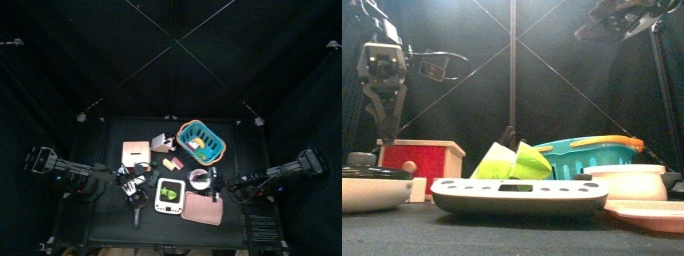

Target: Grab white sushi roll

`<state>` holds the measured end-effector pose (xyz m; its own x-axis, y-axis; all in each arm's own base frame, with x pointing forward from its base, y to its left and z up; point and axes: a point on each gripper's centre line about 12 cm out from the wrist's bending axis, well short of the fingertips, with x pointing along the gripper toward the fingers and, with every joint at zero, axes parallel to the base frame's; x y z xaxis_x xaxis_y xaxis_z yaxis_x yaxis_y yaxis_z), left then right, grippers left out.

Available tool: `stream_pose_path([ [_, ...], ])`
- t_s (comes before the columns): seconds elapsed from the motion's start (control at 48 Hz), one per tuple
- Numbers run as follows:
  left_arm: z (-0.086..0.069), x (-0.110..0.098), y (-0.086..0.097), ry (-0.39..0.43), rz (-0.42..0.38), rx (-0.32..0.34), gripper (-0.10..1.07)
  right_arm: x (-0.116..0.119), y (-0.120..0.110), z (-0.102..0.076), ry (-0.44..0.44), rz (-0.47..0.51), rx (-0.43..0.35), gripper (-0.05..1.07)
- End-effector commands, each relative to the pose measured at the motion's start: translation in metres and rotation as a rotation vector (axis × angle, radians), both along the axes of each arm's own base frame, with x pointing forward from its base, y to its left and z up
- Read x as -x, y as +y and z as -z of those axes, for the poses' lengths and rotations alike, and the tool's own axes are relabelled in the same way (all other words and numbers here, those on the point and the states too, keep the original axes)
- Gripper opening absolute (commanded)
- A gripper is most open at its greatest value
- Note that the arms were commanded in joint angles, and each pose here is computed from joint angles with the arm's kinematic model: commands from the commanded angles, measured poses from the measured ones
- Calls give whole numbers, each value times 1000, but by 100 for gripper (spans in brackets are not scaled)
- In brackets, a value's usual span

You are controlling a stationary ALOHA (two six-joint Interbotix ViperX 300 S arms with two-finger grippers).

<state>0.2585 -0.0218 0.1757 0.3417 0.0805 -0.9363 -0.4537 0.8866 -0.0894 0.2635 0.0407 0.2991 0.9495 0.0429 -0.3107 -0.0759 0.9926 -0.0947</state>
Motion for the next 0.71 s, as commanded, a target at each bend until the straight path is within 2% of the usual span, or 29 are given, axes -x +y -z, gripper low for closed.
stream_pose_path([
  [0.0,1,-7,4,3,-13,-43,79,3,3,1,1,-8,-51,89],
  [0.167,13,-6,9,34,-29,-95,79,7,5,15,41,-11,-89,89],
  [0.375,25,-8,9,62,-34,-95,80,8,5,22,64,-3,-108,89],
  [0.583,33,-16,6,25,-27,-69,94,8,5,27,79,-2,-114,89],
  [0.688,38,-15,8,40,-36,-69,99,8,5,31,90,0,-111,89],
])
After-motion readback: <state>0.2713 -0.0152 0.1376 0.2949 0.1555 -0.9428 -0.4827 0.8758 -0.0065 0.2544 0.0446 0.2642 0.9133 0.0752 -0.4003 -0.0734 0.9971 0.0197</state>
